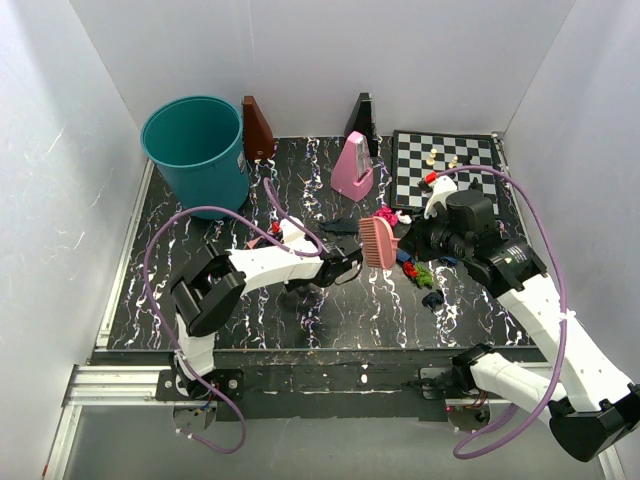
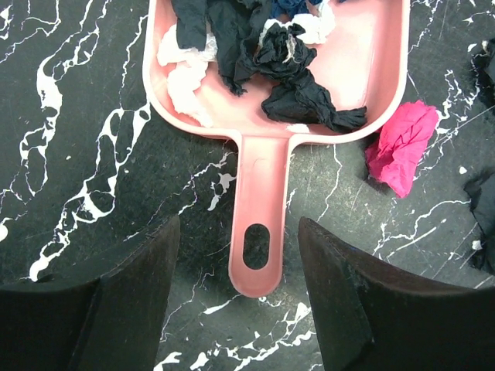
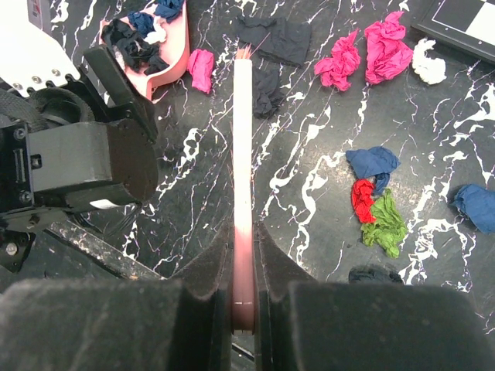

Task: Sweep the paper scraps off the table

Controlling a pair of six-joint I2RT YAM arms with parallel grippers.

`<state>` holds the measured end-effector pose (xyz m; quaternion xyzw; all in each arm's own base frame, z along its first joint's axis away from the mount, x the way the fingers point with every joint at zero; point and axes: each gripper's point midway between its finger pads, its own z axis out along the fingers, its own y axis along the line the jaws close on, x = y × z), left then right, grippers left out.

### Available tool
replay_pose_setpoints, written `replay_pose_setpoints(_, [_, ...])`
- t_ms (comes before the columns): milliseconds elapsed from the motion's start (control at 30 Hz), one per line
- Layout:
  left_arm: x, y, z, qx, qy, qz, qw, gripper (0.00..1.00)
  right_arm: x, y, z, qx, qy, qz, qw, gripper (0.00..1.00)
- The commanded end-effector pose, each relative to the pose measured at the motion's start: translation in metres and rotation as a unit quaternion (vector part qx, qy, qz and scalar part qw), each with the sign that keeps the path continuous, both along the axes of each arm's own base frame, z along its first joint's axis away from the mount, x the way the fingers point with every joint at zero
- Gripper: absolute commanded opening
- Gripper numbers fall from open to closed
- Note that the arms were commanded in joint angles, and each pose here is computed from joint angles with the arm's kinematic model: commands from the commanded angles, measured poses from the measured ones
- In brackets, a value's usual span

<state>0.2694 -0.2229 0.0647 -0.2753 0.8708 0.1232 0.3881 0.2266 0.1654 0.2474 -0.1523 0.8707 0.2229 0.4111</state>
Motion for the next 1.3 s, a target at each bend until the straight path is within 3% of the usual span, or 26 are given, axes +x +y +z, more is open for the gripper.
replay_pose_setpoints(0, [0.013,0.002,0.009,0.009,-0.031,0.012,0.999,0.61,0.006,0.0,0.017,0.014,-0.031,-0.004,0.999,0.01])
replay_pose_setpoints(167, [0.017,0.006,0.0,0.002,-0.022,0.012,1.0,0.61,0.006,0.001,0.016,0.014,-0.029,-0.003,0.999,0.01])
replay_pose_setpoints(267, [0.019,0.006,-0.001,0.001,-0.024,0.01,1.0,0.49,0.006,0.002,0.014,0.012,-0.027,-0.002,1.0,0.01])
replay_pose_setpoints(600, [0.019,0.008,-0.015,0.0,-0.007,0.017,1.0,0.48,0.007,0.003,0.017,0.014,-0.027,0.001,1.0,0.01])
replay_pose_setpoints(767, [0.02,0.011,-0.013,0.004,-0.01,0.019,1.0,0.28,0.005,0.004,0.021,0.022,-0.035,0.005,0.999,0.01])
replay_pose_setpoints(867, [0.017,0.015,-0.01,0.008,-0.008,0.026,1.0,0.2,0.005,0.003,0.02,0.02,-0.031,0.002,0.999,0.01])
replay_pose_setpoints(1267, [-0.005,0.035,0.025,0.016,0.019,0.013,1.0,0.15,0.005,0.008,0.017,0.027,-0.025,0.009,0.999,0.01])
